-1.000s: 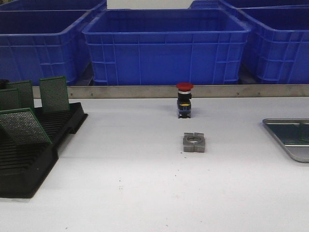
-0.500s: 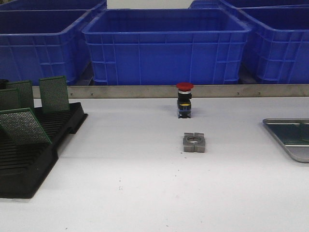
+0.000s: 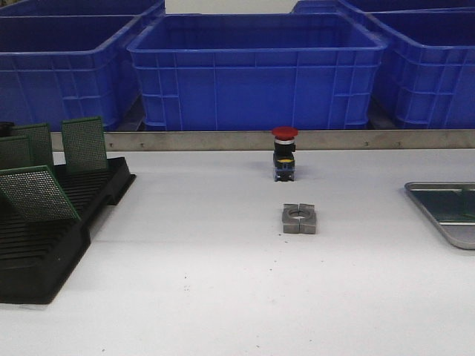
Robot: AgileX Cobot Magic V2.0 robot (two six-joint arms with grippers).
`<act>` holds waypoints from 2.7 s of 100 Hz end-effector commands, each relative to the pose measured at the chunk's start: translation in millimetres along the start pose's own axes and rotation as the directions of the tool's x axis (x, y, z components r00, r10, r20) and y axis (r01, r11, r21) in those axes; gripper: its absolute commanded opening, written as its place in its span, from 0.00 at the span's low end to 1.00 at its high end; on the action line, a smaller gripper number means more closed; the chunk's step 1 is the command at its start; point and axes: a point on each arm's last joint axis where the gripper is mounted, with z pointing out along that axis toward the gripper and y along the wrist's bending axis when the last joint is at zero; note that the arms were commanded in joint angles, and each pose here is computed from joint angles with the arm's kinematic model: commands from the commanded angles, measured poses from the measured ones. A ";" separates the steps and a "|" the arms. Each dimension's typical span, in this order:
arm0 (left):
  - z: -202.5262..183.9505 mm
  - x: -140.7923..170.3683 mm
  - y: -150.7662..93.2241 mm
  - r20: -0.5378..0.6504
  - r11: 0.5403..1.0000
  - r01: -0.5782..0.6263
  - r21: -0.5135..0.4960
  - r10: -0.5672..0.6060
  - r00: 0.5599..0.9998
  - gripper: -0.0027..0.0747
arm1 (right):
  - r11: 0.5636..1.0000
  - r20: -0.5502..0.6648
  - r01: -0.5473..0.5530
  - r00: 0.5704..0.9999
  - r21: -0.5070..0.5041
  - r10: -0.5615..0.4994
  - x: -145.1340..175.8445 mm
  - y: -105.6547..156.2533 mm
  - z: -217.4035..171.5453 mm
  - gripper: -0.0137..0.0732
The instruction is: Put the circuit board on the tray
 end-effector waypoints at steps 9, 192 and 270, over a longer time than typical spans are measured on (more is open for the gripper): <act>-1.5 8.7 11.1 0.064 0.985 0.087 -0.150 -0.079 0.995 0.01 | 1.000 0.026 0.002 1.000 0.030 -0.003 -9.2 -3.3 0.3 0.09; -8.0 69.6 7.2 -0.128 0.971 0.128 -0.202 -0.155 0.980 0.01 | 0.980 -0.037 0.022 0.999 0.198 -0.014 28.9 -13.8 2.1 0.09; -8.1 69.6 7.2 -0.128 0.971 0.128 -0.202 -0.155 0.979 0.01 | 0.962 -0.118 0.017 0.993 0.274 0.016 53.5 -14.0 -8.0 0.09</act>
